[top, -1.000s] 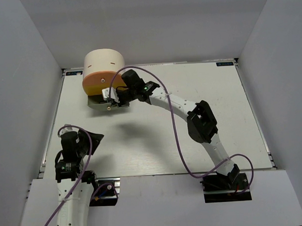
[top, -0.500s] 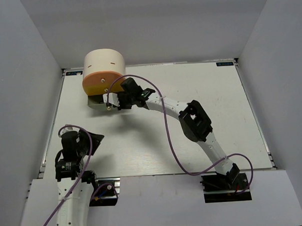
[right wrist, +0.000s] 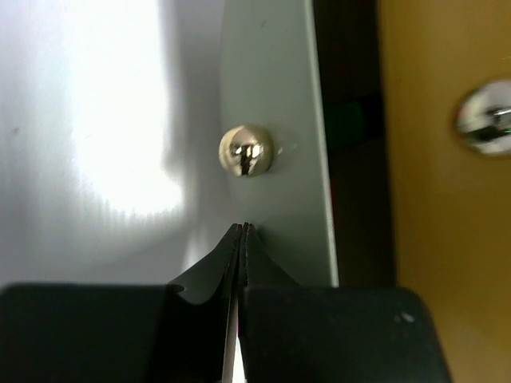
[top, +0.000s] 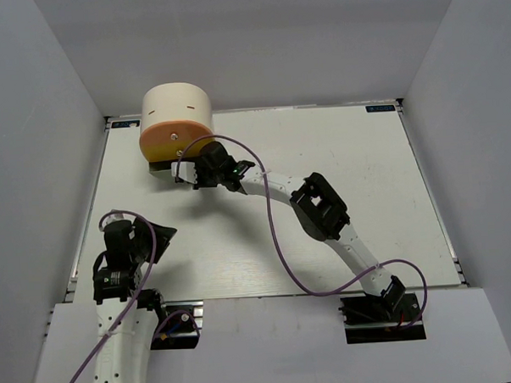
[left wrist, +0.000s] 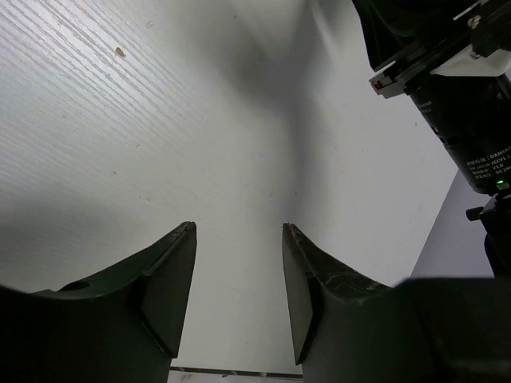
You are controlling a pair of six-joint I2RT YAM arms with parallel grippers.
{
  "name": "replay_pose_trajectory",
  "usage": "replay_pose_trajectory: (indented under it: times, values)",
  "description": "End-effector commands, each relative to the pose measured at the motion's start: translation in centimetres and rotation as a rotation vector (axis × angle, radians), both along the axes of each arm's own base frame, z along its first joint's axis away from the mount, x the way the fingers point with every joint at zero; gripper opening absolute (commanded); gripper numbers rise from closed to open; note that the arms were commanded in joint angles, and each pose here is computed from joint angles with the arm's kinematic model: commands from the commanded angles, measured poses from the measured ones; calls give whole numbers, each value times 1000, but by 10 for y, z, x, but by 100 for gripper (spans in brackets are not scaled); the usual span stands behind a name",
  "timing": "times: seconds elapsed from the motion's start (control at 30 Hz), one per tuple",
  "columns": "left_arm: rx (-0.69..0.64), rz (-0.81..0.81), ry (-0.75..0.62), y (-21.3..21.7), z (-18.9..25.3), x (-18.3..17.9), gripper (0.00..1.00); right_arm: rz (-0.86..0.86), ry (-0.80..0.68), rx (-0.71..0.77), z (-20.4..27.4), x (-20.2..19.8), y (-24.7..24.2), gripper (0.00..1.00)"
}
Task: Sort the stationery into containers
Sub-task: Close the drawer in the storage box.
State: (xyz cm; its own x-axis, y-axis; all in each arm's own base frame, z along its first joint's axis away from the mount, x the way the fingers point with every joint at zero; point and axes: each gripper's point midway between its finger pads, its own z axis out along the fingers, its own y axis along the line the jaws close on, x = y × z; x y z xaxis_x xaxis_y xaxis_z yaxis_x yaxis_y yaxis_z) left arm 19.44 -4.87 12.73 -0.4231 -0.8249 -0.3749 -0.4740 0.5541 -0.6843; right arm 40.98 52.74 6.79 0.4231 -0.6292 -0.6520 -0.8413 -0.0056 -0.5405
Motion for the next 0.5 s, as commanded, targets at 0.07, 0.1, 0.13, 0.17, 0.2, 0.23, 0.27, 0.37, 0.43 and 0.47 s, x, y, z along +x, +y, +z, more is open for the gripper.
replay_pose_trajectory:
  times: [0.07,0.1,0.13,0.17,0.2,0.23,0.27,0.37,0.43,0.47]
  values:
    - [13,-3,-23,2,15,5,58,-76,-151,168,54,33,17,0]
    - [21,-8,-33,2,18,5,58,-81,-163,184,59,35,19,0]
    - [20,-8,-24,2,16,6,58,-100,-169,181,56,38,18,0]
    - [20,-17,-24,0,16,5,58,-108,-185,198,60,41,19,0]
    - [20,-17,-24,0,16,5,58,-115,-189,200,61,43,19,0]
    - [19,-18,-15,0,15,6,58,-122,-193,194,57,45,18,0]
    - [20,-17,-24,0,19,6,58,-130,-198,197,59,48,17,0]
    - [20,-17,-24,0,19,6,59,-154,-216,199,56,52,16,0]
    - [19,-18,-15,0,17,7,59,-160,-225,202,55,56,15,0]
    - [19,-18,-15,0,17,7,59,-164,-225,204,53,59,13,0]
